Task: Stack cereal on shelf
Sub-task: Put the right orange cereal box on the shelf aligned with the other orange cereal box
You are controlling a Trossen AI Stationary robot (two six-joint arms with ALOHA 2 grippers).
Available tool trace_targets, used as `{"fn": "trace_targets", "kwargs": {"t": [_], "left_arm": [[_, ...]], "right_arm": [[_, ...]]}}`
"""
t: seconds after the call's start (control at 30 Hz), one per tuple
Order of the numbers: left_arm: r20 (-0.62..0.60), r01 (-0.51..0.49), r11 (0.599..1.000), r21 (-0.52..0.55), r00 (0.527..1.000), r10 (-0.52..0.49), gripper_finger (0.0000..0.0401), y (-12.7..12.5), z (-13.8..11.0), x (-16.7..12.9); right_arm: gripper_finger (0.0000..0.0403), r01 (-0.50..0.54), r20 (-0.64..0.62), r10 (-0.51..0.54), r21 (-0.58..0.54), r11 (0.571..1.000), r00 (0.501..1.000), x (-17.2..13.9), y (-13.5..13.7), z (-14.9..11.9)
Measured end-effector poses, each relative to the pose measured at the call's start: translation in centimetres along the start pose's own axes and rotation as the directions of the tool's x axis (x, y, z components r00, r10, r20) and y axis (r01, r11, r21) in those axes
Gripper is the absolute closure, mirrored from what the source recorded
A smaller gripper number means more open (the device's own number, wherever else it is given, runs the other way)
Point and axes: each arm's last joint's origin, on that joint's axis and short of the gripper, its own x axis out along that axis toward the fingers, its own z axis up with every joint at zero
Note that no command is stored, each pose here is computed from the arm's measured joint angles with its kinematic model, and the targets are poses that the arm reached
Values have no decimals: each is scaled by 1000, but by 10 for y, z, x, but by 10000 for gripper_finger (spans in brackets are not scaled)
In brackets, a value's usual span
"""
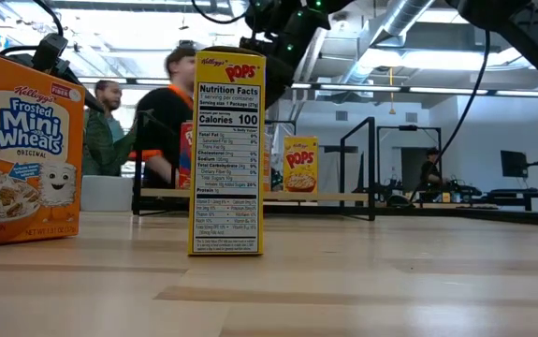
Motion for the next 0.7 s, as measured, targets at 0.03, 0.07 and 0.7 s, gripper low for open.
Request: {"fn": "trace_targets", "kwargs": {"t": [0.03,0.07,0.7], "left_arm": [[0,0,1000,0,1000,0,115,0,0,0],[0,0,1000,0,1000,0,115,0,0,0],[0,-2,1000,4,1000,2,115,0,0,0]], "right_arm": [[371,5,-2,-5,1,1000,1000,0,-2,-1],[374,10,-4,-10,5,1000,1000,0,-4,-2],[374,-4,13,4,2,1000,1000,2,-8,-3]]}}
